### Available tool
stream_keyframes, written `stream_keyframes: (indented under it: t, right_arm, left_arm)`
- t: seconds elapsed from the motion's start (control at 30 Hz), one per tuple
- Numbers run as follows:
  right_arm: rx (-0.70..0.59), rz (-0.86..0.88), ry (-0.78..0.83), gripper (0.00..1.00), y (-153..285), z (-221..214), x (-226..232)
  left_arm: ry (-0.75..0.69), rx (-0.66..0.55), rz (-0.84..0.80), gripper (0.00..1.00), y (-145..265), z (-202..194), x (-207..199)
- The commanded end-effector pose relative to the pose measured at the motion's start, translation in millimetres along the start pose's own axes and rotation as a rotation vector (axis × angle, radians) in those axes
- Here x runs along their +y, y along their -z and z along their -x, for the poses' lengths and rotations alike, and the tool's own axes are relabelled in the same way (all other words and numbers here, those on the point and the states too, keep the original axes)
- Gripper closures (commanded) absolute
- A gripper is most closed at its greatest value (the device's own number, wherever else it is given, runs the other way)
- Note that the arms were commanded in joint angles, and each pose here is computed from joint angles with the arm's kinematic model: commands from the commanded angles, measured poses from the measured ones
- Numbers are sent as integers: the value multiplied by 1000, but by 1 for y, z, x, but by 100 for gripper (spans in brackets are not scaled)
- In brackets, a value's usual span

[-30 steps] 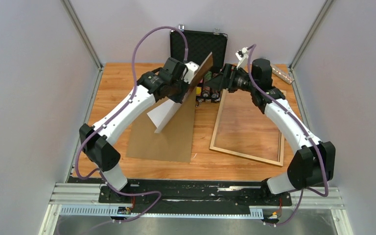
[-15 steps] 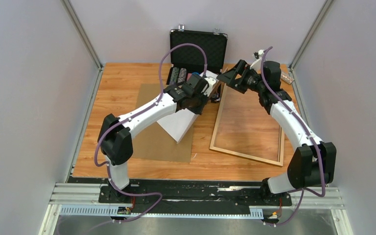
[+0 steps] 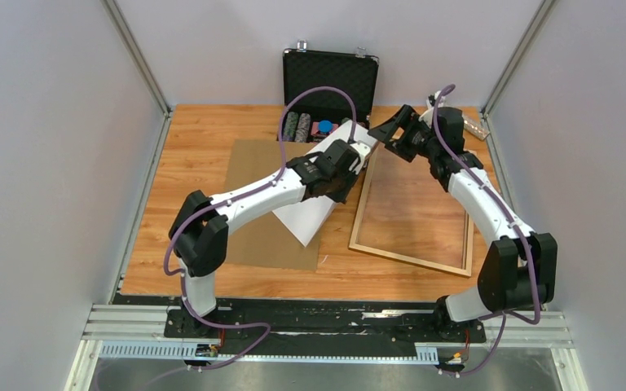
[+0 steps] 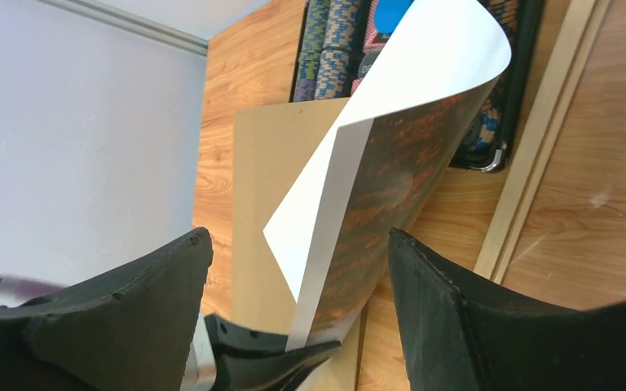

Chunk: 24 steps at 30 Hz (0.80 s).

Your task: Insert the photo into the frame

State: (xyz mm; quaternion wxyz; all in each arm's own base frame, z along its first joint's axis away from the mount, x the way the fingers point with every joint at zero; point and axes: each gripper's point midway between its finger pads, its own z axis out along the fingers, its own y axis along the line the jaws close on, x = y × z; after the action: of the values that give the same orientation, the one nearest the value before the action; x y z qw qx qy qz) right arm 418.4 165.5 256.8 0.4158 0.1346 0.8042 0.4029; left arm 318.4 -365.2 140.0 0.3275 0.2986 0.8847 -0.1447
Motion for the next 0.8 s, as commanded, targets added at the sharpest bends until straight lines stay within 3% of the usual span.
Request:
stream_keyframes:
  t: [0.0, 0.4, 0.77]
  right_arm:
    - [-20, -63, -27, 23, -6, -1, -17]
    - [7, -174, 5, 28, -13, -47, -59]
    - [51, -168, -38, 28, -18, -75, -71]
  left_arm:
    - [-10, -61, 20, 100, -5, 13, -10]
    - [-53, -29, 50, 100, -24, 9, -23]
    - [-73, -9, 55, 97, -34, 7, -32]
